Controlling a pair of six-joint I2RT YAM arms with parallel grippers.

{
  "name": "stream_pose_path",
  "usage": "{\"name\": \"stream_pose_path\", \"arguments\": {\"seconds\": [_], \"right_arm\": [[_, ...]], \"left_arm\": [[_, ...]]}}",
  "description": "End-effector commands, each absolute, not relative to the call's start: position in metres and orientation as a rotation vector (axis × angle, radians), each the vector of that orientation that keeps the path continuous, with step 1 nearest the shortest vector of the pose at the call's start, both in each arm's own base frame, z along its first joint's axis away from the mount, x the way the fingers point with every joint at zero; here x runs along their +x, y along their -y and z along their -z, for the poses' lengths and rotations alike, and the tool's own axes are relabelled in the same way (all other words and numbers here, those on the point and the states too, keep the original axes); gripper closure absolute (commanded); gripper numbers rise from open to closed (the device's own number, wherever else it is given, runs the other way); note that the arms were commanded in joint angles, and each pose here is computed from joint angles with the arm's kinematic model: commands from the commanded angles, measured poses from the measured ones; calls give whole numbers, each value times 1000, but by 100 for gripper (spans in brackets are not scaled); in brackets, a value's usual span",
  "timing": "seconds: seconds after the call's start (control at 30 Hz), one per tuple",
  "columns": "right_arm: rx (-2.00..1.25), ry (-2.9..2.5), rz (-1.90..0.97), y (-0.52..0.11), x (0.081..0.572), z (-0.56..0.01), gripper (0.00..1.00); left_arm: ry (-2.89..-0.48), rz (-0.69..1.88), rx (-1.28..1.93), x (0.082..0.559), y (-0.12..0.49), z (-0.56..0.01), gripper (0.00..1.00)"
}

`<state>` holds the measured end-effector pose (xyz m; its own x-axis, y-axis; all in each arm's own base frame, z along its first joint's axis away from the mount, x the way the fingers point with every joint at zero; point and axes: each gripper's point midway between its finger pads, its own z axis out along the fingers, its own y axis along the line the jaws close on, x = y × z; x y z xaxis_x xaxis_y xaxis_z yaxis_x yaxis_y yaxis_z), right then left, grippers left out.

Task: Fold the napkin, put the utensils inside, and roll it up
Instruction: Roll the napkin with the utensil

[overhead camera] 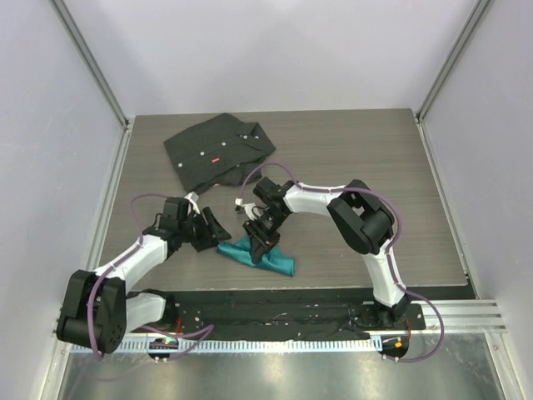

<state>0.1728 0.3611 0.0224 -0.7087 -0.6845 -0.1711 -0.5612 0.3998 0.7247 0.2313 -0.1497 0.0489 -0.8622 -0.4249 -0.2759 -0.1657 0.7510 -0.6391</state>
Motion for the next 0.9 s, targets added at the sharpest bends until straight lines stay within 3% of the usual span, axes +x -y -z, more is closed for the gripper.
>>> {"name": "stream_pose_path", "arguments": {"seconds": [0.0, 0.27, 0.47, 0.63, 0.87], "right_arm": [[1076, 2526, 1075, -352, 172, 0, 65], [1071, 2568, 1074, -355, 182, -6, 65], [1128, 2687, 1061, -358, 203, -29, 53], [1302, 2817, 1136, -367, 220, -81, 39], [1759, 3036, 893, -371, 216, -97, 31]], "left_arm": [[-2482, 980, -429, 239, 164, -55, 51], [-2527, 1025, -430, 231, 171, -42, 85], [-2573, 1001, -431, 227, 169, -36, 100], [-2646, 987, -454, 222, 169, -28, 100], [-2752, 864, -480, 221, 159, -23, 100]]}}
